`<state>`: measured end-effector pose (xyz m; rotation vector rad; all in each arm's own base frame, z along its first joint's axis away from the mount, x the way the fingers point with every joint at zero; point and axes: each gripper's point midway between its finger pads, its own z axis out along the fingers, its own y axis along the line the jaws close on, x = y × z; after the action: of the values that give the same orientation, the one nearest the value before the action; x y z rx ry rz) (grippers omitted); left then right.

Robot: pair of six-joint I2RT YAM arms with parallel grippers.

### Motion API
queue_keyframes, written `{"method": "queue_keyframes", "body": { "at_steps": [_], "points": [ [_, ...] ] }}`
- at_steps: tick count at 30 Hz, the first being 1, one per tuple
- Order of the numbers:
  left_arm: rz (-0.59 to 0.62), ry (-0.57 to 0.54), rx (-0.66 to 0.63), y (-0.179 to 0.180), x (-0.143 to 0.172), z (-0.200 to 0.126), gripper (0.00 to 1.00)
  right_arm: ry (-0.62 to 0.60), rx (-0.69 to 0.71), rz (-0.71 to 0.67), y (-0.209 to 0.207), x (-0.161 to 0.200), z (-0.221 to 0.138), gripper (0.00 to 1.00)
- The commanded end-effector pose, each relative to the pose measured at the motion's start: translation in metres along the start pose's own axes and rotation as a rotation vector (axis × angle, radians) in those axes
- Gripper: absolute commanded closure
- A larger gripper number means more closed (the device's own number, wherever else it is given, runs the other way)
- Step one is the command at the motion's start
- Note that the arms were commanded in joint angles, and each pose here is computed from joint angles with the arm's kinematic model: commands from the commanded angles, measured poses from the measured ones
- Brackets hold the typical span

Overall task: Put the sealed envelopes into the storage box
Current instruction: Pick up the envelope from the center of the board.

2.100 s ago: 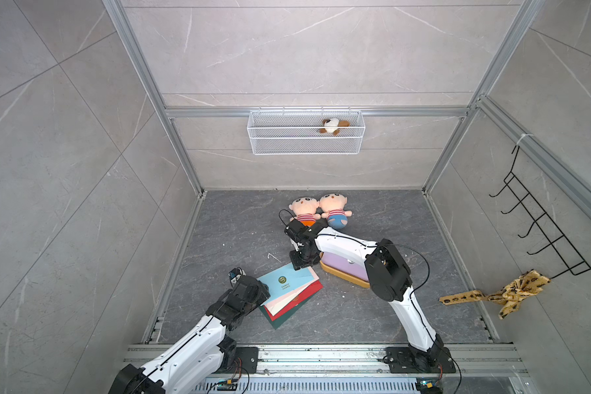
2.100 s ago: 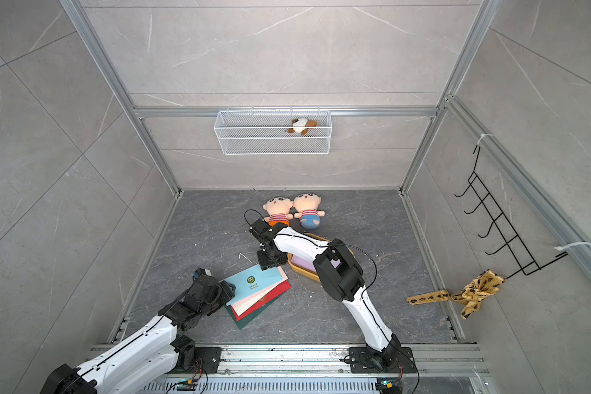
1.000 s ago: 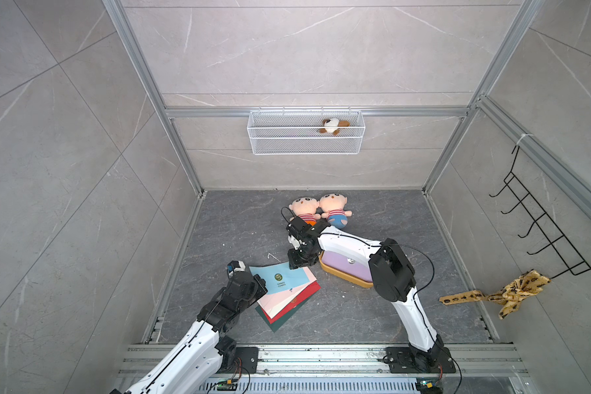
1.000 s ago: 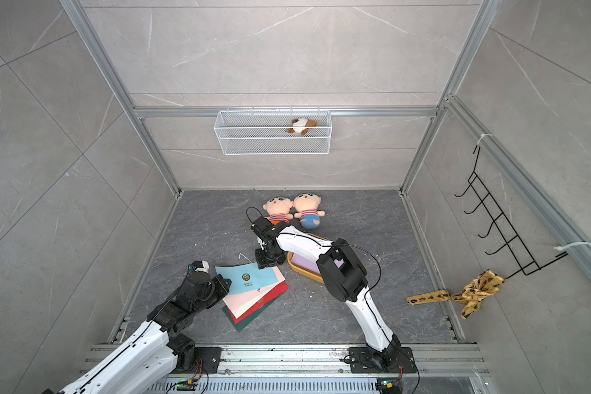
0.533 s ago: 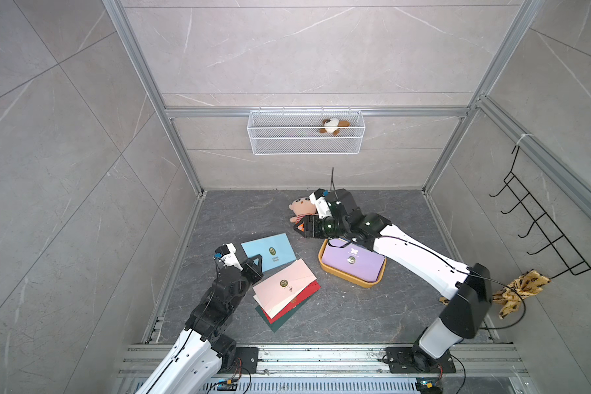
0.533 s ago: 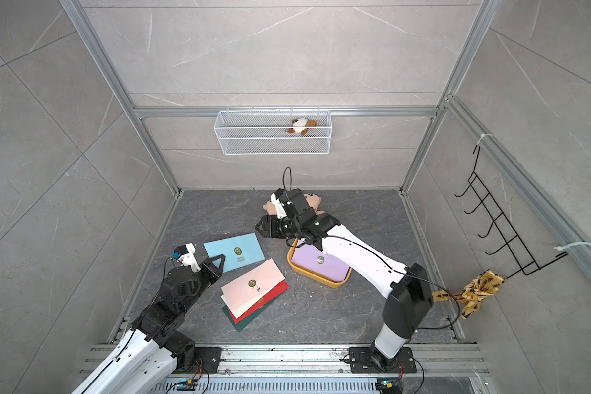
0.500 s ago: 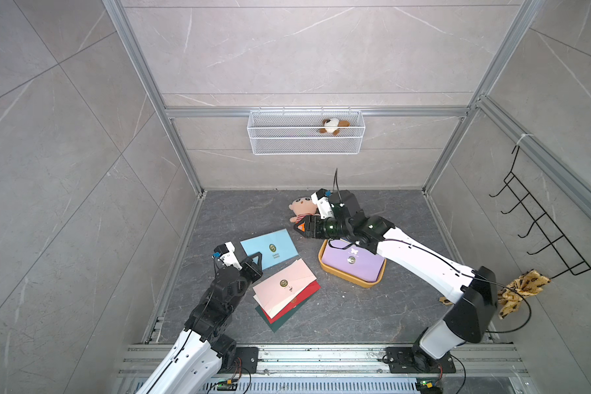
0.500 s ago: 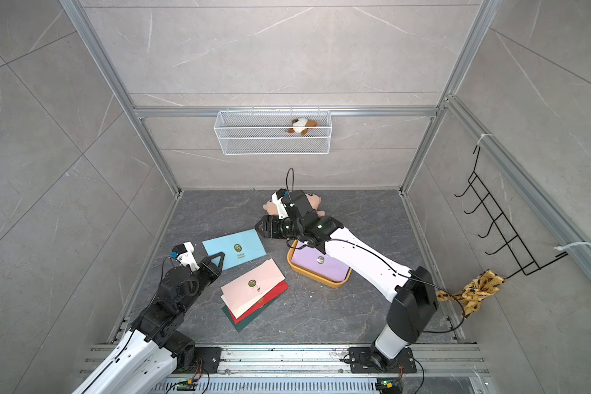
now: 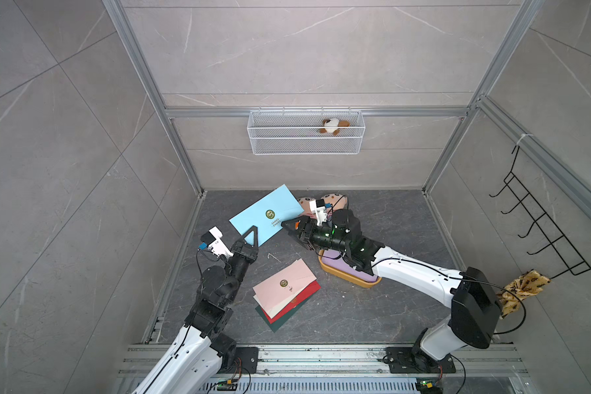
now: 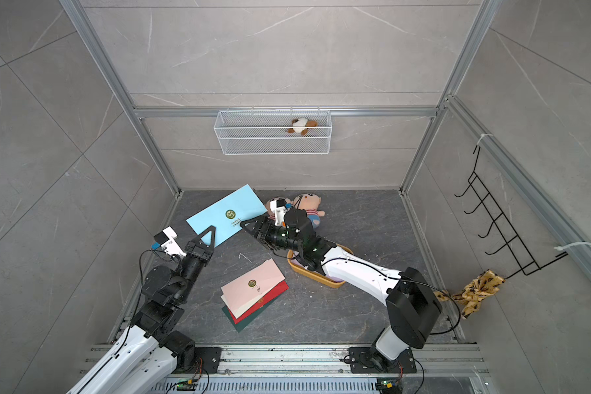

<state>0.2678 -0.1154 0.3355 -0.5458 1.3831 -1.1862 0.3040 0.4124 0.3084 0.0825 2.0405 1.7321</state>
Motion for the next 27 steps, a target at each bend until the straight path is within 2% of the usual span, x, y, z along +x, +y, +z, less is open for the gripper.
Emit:
{"method": "queue_keyframes", "body": {
  "at_steps": [1, 8, 11, 17, 20, 22, 23, 25, 27],
  "points": [
    [-0.073, -0.062, 0.095, -0.019, -0.013, -0.001, 1.0, -0.047, -0.107, 0.046, 0.025, -0.009, 0.006, 0.27],
    [-0.096, -0.074, 0.09, -0.014, -0.013, -0.002, 1.0, -0.053, -0.178, 0.076, 0.04, -0.008, 0.027, 0.36],
    [-0.099, -0.071, 0.083, -0.01, -0.011, -0.003, 1.0, -0.042, -0.198, 0.066, 0.049, -0.005, 0.033, 0.46],
    [-0.1, -0.061, 0.058, 0.002, -0.005, -0.007, 1.0, -0.08, -0.199, 0.028, 0.054, -0.01, 0.033, 0.73],
    [-0.105, -0.053, 0.039, 0.011, -0.002, -0.012, 1.0, -0.067, -0.189, 0.006, 0.056, -0.009, 0.034, 0.98],
    [-0.109, -0.051, 0.019, 0.018, 0.0, -0.015, 0.98, -0.057, -0.181, -0.002, 0.056, -0.008, 0.034, 1.0],
    [-0.108, -0.05, 0.011, 0.021, 0.001, -0.017, 0.87, -0.05, -0.173, -0.013, 0.056, -0.008, 0.034, 1.0],
    [-0.095, -0.036, -0.023, 0.029, 0.004, -0.02, 0.57, -0.022, -0.149, -0.051, 0.055, -0.009, 0.03, 1.0],
    [-0.047, -0.008, -0.12, 0.046, 0.009, -0.026, 0.34, -0.002, -0.104, -0.122, 0.052, -0.014, 0.02, 1.0]
  ]
}}
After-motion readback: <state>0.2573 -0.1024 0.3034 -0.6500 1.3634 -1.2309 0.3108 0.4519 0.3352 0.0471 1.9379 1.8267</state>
